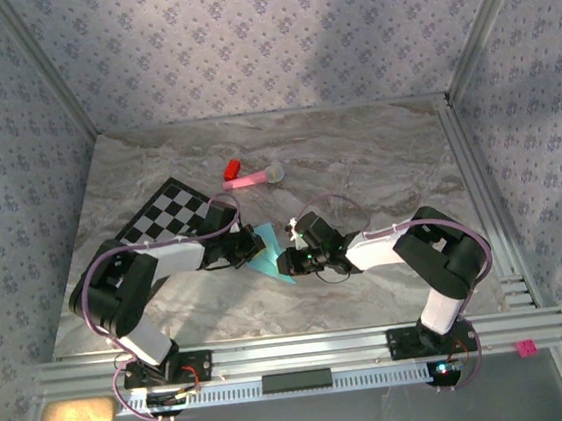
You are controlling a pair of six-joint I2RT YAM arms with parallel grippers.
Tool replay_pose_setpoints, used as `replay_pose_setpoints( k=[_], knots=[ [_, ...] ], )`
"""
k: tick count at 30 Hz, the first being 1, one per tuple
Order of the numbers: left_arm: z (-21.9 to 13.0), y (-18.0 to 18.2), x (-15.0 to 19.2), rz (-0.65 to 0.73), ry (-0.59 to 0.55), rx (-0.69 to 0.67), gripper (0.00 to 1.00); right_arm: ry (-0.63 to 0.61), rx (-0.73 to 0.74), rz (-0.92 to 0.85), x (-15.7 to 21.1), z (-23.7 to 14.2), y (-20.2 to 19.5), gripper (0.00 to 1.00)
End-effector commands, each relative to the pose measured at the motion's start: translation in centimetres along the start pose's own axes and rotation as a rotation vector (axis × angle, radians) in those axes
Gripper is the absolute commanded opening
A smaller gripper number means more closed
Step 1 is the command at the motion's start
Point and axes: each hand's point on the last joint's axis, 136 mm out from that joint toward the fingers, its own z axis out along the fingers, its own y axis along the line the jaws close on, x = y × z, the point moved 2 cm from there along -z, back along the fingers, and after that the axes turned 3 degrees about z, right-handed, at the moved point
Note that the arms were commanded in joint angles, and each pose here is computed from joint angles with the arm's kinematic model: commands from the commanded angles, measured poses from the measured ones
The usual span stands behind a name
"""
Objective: Fold a paper plane with a square sheet of paper (pick it up from the middle)
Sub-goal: Fourth fold the wing at the center of the table.
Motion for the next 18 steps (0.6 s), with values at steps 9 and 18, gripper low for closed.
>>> replay_pose_setpoints(
  k=[9, 18],
  knots=[
    [-0.9, -1.1, -0.2, 0.043, -0.034, 0.027, 0.17, -0.005, 0.035, 0.058, 1.0, 0.0, -1.9, 0.11],
    [-1.2, -1.3, 0.1, 0.059, -0.030, 0.049, 0.20, -0.027, 0.030, 0.063, 1.2, 0.2, -2.2, 0.10]
  ],
)
